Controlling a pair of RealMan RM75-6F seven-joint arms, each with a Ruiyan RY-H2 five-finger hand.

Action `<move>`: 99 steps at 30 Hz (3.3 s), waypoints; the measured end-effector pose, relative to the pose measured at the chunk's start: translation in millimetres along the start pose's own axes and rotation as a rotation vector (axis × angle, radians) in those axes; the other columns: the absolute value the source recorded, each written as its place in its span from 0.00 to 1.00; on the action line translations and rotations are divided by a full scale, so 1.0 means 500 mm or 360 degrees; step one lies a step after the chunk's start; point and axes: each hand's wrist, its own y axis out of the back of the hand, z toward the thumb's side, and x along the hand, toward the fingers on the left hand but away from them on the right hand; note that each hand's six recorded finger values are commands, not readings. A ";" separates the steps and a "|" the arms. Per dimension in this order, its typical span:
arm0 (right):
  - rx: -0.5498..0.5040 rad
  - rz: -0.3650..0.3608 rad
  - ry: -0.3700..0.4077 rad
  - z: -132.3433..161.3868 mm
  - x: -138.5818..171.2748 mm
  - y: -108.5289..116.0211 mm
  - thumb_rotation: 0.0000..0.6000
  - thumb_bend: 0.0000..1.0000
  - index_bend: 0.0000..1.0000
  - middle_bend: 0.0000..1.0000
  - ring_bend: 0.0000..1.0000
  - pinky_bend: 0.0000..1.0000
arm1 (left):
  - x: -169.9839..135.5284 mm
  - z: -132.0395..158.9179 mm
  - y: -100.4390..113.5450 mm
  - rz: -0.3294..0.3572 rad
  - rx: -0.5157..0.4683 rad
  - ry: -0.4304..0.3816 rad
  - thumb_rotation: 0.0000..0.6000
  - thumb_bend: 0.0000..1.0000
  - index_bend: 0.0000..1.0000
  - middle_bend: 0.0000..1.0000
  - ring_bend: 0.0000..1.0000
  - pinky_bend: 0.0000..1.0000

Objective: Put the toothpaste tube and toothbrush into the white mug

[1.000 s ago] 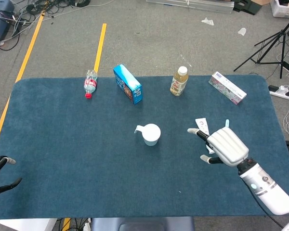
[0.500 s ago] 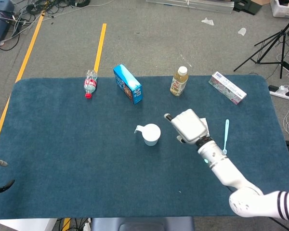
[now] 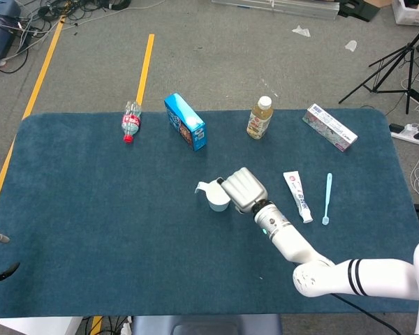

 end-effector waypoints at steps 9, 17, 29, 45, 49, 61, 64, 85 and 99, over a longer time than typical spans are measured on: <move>0.0027 0.0048 -0.0001 0.006 -0.011 -0.023 1.00 0.10 0.37 1.00 1.00 1.00 | 0.002 0.000 -0.006 -0.0021 0.0007 0.0004 1.00 0.00 0.43 0.40 0.31 0.35; 0.0025 0.0053 0.0018 0.026 -0.032 -0.037 1.00 0.10 0.38 1.00 1.00 1.00 | 0.002 -0.002 -0.004 -0.0018 -0.0004 0.0009 1.00 0.00 0.43 0.40 0.31 0.35; 0.0022 0.0069 0.0019 0.041 -0.055 -0.054 1.00 0.14 0.42 1.00 1.00 1.00 | 0.002 -0.003 -0.006 -0.0027 -0.0012 0.0007 1.00 0.00 0.43 0.40 0.31 0.35; 0.0030 0.0126 0.0016 0.043 -0.069 -0.083 1.00 0.30 0.63 1.00 1.00 1.00 | 0.001 -0.008 -0.004 -0.0027 -0.0021 0.0016 1.00 0.00 0.43 0.40 0.31 0.35; 0.0047 0.0132 0.0014 0.039 -0.065 -0.087 1.00 0.31 0.65 1.00 1.00 1.00 | 0.002 -0.009 -0.005 -0.0030 -0.0019 0.0021 1.00 0.00 0.43 0.40 0.31 0.35; 0.0092 0.0118 0.0002 0.007 -0.026 -0.084 1.00 0.31 0.66 1.00 1.00 1.00 | 0.006 -0.016 -0.006 -0.0030 -0.0017 0.0045 1.00 0.00 0.43 0.40 0.31 0.35; 0.0108 0.0110 0.0001 -0.001 -0.009 -0.080 1.00 0.31 0.66 1.00 1.00 1.00 | 0.007 -0.017 -0.007 -0.0031 -0.0014 0.0052 1.00 0.00 0.43 0.40 0.31 0.35; 0.0287 0.0068 0.0105 -0.038 0.184 -0.125 1.00 0.31 0.66 1.00 1.00 1.00 | 0.010 -0.014 -0.018 -0.0045 0.0020 0.0063 1.00 0.00 0.43 0.40 0.31 0.35; 0.0220 0.0093 0.0106 -0.069 0.236 -0.195 1.00 0.31 0.66 1.00 1.00 1.00 | 0.012 -0.015 -0.021 -0.0051 0.0023 0.0071 1.00 0.00 0.43 0.40 0.31 0.35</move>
